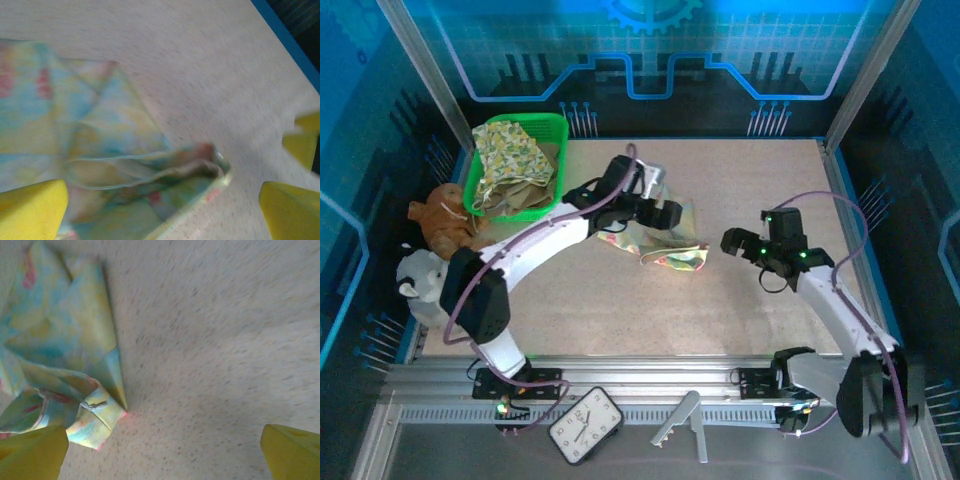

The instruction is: Fold and stack the skirts

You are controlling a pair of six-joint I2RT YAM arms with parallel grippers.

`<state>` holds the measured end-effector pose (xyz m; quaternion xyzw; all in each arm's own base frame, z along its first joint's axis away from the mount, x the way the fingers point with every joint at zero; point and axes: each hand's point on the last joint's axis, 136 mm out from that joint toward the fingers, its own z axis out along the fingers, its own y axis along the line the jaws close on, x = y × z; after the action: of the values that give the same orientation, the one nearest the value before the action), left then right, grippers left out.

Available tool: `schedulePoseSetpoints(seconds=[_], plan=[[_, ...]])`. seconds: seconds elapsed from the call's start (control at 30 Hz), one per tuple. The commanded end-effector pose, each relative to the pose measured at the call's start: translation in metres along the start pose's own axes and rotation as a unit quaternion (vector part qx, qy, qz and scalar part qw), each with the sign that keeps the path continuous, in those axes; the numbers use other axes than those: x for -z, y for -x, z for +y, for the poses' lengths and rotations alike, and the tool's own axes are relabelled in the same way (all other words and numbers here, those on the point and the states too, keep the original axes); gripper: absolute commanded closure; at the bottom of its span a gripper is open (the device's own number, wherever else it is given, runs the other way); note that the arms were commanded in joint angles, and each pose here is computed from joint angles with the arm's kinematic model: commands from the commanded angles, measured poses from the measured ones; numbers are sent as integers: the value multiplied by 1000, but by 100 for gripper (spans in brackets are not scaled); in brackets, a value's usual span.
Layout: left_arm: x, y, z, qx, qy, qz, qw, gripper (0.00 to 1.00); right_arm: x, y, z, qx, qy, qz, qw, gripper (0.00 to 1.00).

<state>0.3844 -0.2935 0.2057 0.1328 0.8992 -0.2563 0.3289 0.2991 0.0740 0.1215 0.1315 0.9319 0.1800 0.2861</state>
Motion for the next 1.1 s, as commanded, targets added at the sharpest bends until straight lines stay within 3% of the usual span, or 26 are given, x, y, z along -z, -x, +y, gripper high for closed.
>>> schedulePoseSetpoints(seconds=[0.0, 0.1, 0.23, 0.27, 0.47, 0.57, 0.8, 0.87, 0.97, 1.07], plan=[[-4, -28, 65, 162, 122, 9, 979, 1, -6, -2, 51, 89, 97, 29, 991, 0], [0, -54, 105, 267, 157, 24, 951, 1, -15, -16, 82, 235, 111, 49, 964, 0], [7, -79, 136, 347, 181, 26, 920, 1, -21, -45, 121, 433, 105, 70, 893, 0], [9, -81, 139, 352, 186, 25, 917, 1, -25, -46, 124, 452, 90, 69, 885, 0], [5, -83, 144, 353, 183, 39, 917, 1, -61, -36, 134, 406, 20, 92, 909, 1], [2, -85, 149, 359, 187, 45, 913, 1, -81, -37, 148, 409, -20, 94, 908, 2], [-15, -86, 159, 361, 175, 60, 914, 1, -133, -20, 140, 398, -169, 82, 898, 19], [-23, -86, 163, 361, 174, 67, 914, 1, -141, -16, 139, 396, -184, 75, 896, 27], [-41, -84, 168, 356, 169, 74, 916, 2, -143, -6, 140, 389, -189, 50, 900, 48], [-65, -89, 180, 354, 184, 92, 912, 9, -128, 9, 140, 366, -169, 32, 914, 69]])
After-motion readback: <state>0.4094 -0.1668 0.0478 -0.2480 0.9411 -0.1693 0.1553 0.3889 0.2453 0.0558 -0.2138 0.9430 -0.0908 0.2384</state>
